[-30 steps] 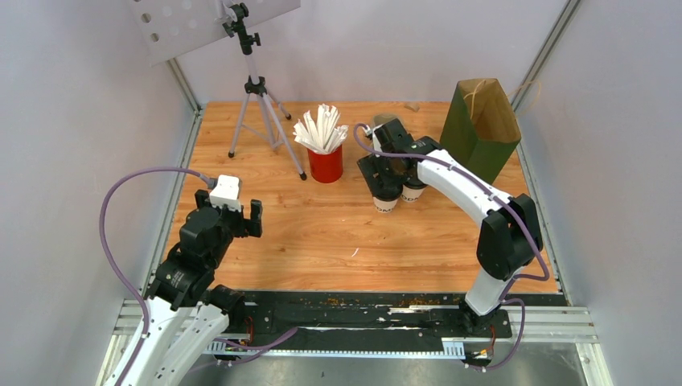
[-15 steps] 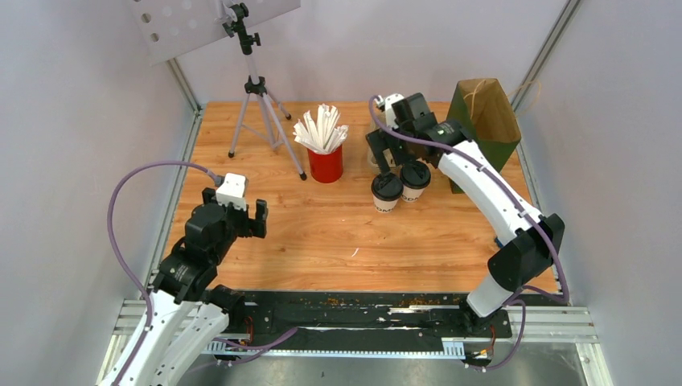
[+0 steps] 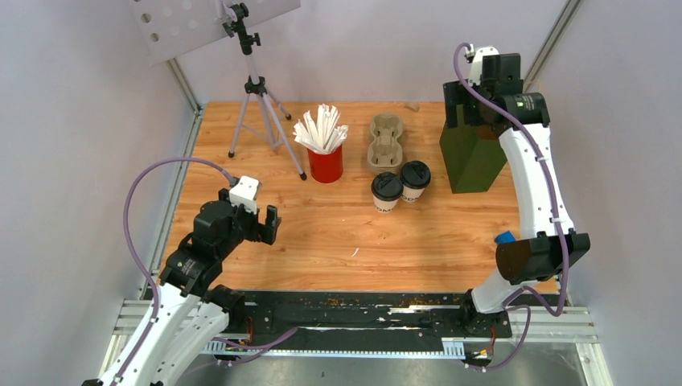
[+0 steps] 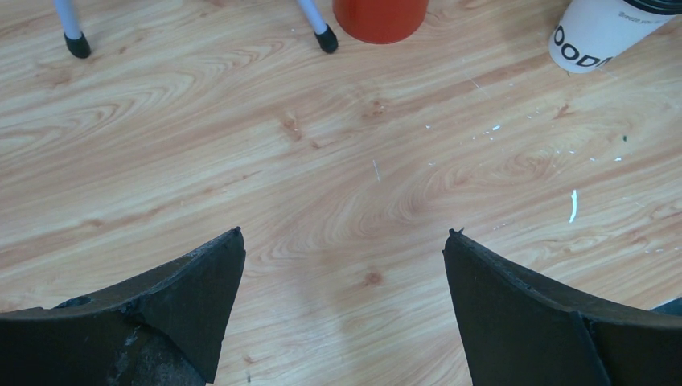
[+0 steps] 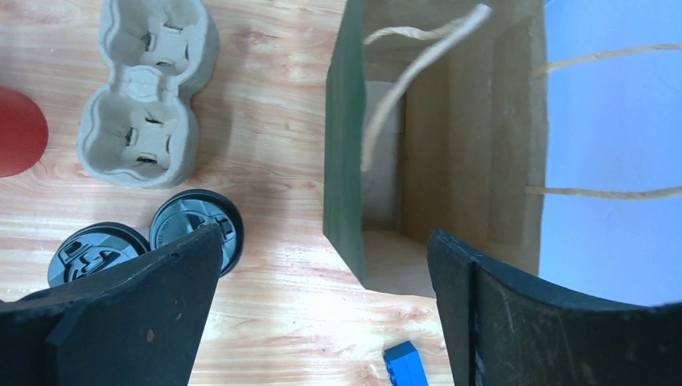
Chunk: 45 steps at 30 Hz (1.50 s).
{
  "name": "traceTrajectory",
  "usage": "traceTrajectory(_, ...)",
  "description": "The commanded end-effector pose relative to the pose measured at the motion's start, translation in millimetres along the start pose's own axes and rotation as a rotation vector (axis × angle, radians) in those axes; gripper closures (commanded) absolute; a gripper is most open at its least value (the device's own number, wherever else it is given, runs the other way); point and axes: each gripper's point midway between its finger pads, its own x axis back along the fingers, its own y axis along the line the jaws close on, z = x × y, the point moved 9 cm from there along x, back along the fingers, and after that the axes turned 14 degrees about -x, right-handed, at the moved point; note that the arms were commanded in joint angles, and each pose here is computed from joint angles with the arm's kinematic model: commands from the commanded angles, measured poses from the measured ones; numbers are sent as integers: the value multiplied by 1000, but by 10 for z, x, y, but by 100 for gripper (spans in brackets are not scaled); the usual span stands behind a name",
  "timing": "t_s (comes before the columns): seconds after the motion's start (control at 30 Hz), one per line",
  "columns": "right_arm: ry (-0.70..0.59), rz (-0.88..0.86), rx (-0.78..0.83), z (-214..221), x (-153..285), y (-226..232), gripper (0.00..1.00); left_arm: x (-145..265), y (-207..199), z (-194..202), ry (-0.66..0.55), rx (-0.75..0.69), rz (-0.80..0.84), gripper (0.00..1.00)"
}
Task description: Pack the takeout coffee
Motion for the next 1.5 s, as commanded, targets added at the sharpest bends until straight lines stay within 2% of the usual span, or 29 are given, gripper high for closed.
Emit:
traceTrajectory(0.0,-66,-35,-52,-130,163,-144,1,14,-17,-94,-73,2,26,0)
traceTrajectory(0.23,-29,-9,-61,-170,-105,-337,2,14,-46,-96,-81,3,57,0)
traceTrajectory(0.4,-15,-65,-76,-245,-320,-462,11,17,-37,-91,-81,5,46,0)
traceTrajectory(0.63,29,-85,-40,-227,-650,-510,18,12,-30,-87,-76,7,36,0)
traceTrajectory(0.77,43,-115,-41,-193,-791,-514,37,0,-31,-78,-68,8,36,0)
traceTrajectory(0.93,24,-133,-33,-209,-893,-504,52,-14,-34,-72,-60,9,38,0)
traceTrajectory(1.2,10,-120,1,-244,-956,-537,83,-40,-35,-70,-47,7,40,0)
traceTrajectory(1.3,0,-117,18,-266,-930,-546,99,-44,-36,-69,-46,7,41,0)
traceTrajectory(1.47,-56,-67,30,-377,-701,-584,100,-37,-37,-66,-50,9,41,0)
